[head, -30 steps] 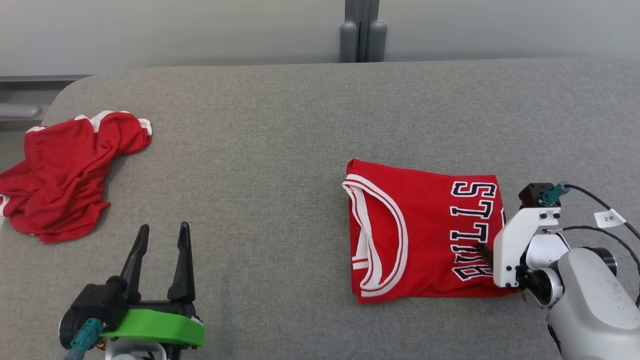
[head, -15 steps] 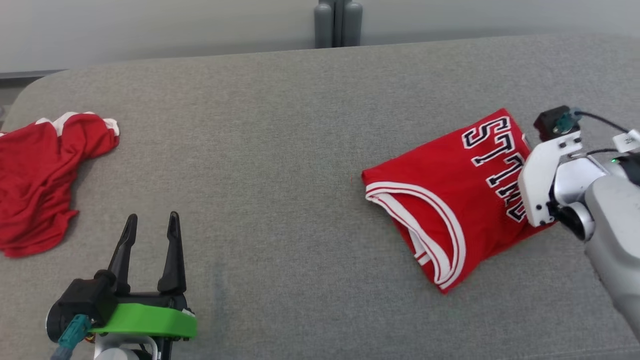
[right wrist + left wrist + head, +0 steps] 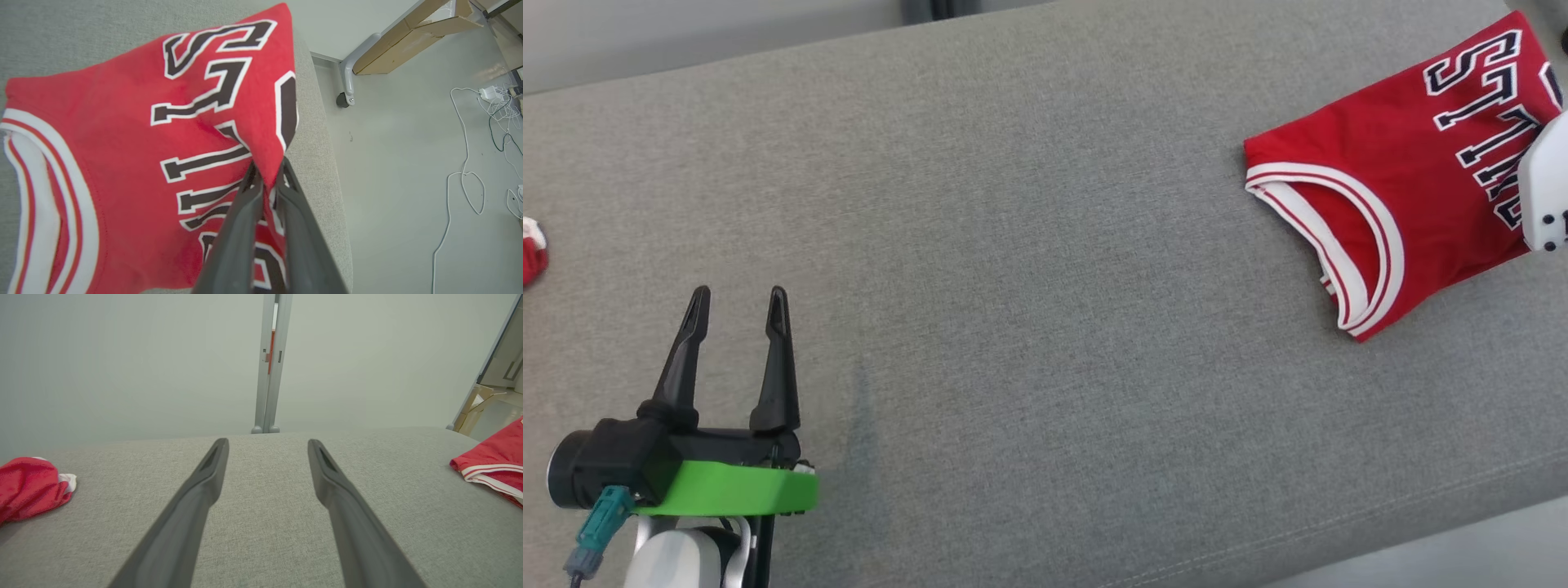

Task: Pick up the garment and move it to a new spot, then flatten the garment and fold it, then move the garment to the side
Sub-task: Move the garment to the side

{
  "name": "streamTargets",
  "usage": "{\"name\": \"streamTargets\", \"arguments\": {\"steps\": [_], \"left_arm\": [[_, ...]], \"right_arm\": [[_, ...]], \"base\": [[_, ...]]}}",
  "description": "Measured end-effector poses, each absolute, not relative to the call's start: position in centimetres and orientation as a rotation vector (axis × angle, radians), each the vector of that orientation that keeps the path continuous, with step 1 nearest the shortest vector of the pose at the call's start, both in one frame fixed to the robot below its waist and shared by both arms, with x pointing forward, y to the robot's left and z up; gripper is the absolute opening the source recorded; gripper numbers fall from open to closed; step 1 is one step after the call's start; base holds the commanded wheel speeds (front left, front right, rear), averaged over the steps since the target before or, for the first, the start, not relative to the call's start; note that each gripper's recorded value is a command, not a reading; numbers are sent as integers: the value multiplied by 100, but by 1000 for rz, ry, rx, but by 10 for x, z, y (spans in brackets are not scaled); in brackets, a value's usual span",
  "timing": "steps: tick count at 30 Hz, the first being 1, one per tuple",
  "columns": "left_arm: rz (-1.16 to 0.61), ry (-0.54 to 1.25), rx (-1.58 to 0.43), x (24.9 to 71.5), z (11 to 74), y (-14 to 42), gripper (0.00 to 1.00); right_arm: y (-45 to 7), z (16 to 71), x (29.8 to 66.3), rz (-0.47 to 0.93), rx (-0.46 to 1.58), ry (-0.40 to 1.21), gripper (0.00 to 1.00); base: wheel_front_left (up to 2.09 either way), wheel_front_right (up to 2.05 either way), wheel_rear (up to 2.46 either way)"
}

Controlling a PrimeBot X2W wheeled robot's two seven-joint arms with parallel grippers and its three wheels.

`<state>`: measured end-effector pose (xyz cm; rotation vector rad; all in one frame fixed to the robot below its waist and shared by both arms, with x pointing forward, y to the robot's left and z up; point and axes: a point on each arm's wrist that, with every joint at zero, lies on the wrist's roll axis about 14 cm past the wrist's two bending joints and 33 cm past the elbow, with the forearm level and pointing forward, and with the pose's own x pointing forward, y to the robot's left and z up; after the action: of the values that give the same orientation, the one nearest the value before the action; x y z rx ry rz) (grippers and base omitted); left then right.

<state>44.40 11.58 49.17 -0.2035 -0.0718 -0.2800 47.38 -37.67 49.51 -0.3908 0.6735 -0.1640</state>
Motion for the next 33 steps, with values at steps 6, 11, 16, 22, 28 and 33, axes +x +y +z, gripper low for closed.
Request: {"name": "streamTargets", "arguments": {"steps": [6, 11, 16, 22, 28, 33], "left_arm": [[-343, -52, -205, 465, 475, 98, 100], [-371, -49, -198, 479, 464, 94, 100], [-347, -37, -182, 491, 449, 105, 100], [-325, 4, -176, 491, 431, 113, 100], [-300, 4, -186, 482, 440, 117, 100], [-273, -7, -206, 465, 456, 119, 100]], "right_arm": [[-423, 481, 467, -254, -464, 701, 0], [-455, 473, 466, -310, -539, 715, 0], [-475, 465, 474, -340, -605, 702, 0], [-470, 441, 484, -332, -608, 709, 100], [-466, 449, 478, -341, -592, 656, 100], [-430, 479, 486, -281, -513, 425, 100]], "base": [[0, 0, 0], [0, 0, 0], [0, 0, 0], [0, 0, 0], [0, 0, 0], [0, 0, 0]]}}
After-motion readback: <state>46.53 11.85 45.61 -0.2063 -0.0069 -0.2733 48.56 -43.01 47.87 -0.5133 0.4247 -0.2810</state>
